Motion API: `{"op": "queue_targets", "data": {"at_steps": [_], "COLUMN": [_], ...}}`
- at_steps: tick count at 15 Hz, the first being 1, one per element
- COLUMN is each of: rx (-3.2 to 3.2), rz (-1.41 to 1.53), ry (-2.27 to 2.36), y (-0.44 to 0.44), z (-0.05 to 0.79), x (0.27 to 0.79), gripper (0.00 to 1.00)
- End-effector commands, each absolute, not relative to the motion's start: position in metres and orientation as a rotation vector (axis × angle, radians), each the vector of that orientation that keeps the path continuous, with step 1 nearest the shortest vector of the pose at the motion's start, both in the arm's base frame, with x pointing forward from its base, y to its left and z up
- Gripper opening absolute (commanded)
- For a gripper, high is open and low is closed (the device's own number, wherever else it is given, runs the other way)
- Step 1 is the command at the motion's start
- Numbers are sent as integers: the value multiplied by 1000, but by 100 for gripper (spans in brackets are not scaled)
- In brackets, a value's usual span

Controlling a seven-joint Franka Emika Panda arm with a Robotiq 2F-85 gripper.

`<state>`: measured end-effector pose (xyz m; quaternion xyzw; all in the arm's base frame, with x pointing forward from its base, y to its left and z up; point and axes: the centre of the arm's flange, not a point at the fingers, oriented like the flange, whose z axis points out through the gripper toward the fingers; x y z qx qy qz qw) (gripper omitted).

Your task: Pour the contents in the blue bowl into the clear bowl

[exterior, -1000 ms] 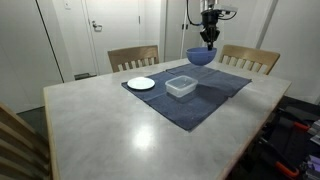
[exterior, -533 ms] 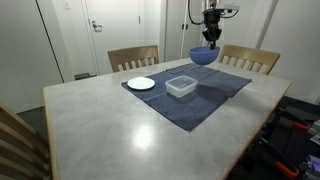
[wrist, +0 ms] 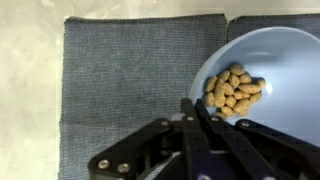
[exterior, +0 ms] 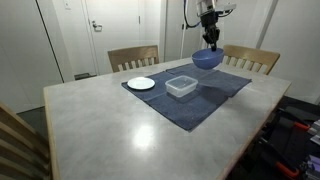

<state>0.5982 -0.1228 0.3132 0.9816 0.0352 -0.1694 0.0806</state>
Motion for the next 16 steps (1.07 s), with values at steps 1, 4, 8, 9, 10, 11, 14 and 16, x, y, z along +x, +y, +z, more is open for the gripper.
{"op": "queue_targets", "data": {"at_steps": [1, 4, 8, 9, 10, 11, 14, 16], "rx": [2893, 2869, 2826, 2808, 2792, 2777, 2733, 2710], "rz": [-498, -509, -516, -522, -521, -524, -536, -541], "ry": [183, 226, 270, 269, 270, 269, 263, 257], "y": [-107, -91, -67, -61, -55, -50, -35, -29], "z": [320, 318, 315, 314, 313, 312, 312, 313], "x": [597, 604, 613, 615, 617, 618, 620, 620], "gripper": [1, 1, 1, 1, 1, 1, 1, 1]}}
